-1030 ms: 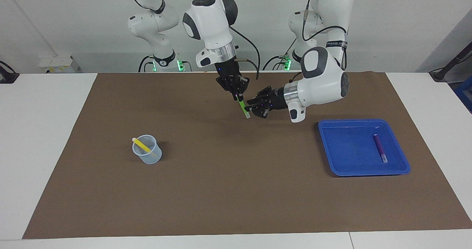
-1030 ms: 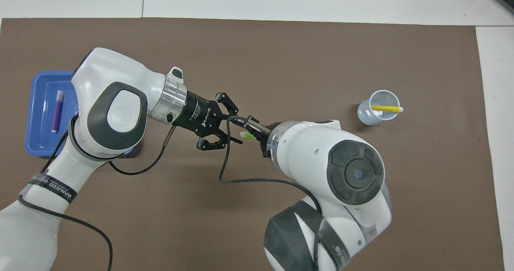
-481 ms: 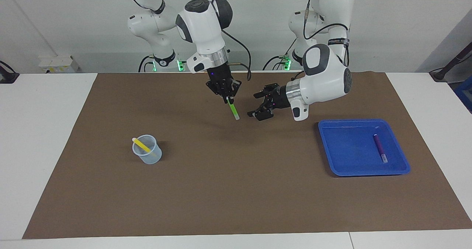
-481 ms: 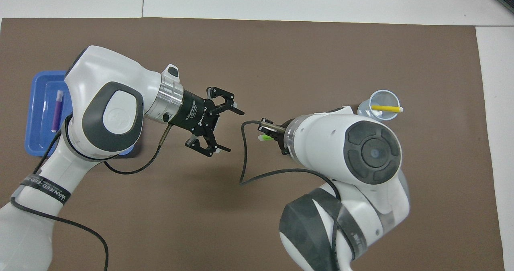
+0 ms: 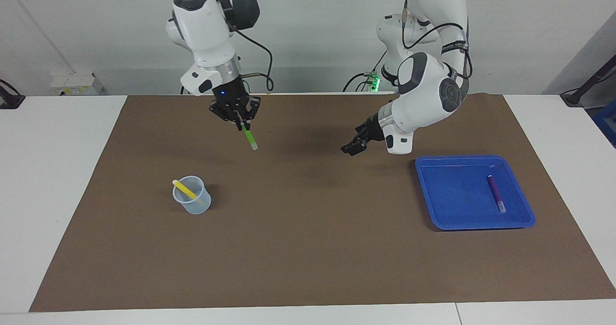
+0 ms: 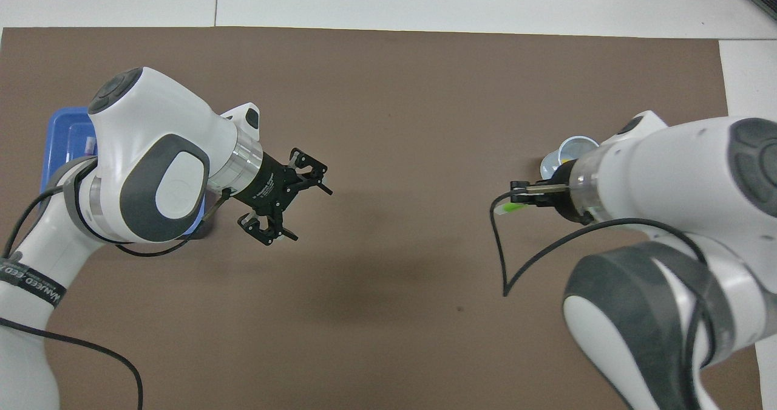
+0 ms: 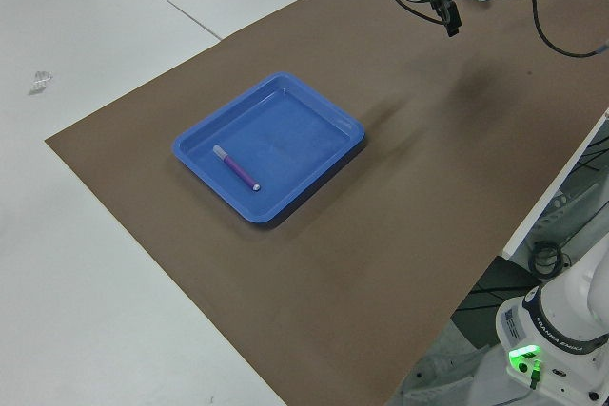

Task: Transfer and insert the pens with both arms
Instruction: 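Insert the green pen into the cup while the left gripper reaches the tray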

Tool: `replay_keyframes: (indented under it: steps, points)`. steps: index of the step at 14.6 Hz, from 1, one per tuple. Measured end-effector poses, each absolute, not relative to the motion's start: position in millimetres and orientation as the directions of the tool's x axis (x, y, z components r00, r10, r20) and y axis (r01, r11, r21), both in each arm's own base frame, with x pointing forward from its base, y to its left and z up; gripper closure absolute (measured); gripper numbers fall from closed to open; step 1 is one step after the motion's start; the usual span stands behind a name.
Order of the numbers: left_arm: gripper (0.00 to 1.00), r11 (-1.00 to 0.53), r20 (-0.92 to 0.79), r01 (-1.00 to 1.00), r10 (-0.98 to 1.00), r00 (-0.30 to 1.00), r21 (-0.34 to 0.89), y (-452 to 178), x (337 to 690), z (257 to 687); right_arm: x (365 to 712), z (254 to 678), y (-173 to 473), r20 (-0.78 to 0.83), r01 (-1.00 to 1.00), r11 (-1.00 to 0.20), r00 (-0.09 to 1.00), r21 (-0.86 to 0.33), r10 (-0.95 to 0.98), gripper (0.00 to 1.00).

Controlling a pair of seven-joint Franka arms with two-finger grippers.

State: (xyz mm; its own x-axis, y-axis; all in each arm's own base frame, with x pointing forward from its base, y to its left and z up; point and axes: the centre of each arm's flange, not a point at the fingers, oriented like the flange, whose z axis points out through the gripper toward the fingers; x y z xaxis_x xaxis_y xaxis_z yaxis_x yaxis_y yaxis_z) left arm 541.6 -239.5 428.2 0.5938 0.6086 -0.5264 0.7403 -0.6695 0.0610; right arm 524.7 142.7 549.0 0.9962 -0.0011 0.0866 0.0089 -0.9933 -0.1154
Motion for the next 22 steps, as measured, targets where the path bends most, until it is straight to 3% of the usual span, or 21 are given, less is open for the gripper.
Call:
replay_keyframes:
  steps: [7,13,16,19,22]
  points:
    - [0.0,-0.876,-0.399,0.481,0.427,0.812,0.041,-150.9,546.4,413.5,539.6,552.1,18.2,0.12,0.203,-0.977,0.974,-0.07,0.194,0.81]
    - [0.0,-0.972,-0.273,0.227,0.201,0.941,0.066,-79.8,564.8,412.5,547.6,541.8,16.0,0.148,0.218,-0.974,0.967,-0.061,0.208,0.81]
    - [0.01,-0.997,-0.046,-0.025,-0.029,0.999,0.073,-36.5,585.5,401.4,564.6,511.2,15.6,0.15,0.216,-0.974,0.967,-0.061,0.205,0.81]
    - [0.01,-0.969,0.089,-0.24,-0.244,0.966,-0.052,-6.0,600.1,404.3,573.0,506.2,11.7,0.177,0.211,-0.976,0.964,-0.052,0.199,0.81]
    - [0.01,-0.95,0.117,-0.292,-0.304,0.945,-0.112,-7.7,605.1,411.1,580.1,500.3,10.4,0.199,0.214,-0.976,0.959,-0.032,0.204,0.81]
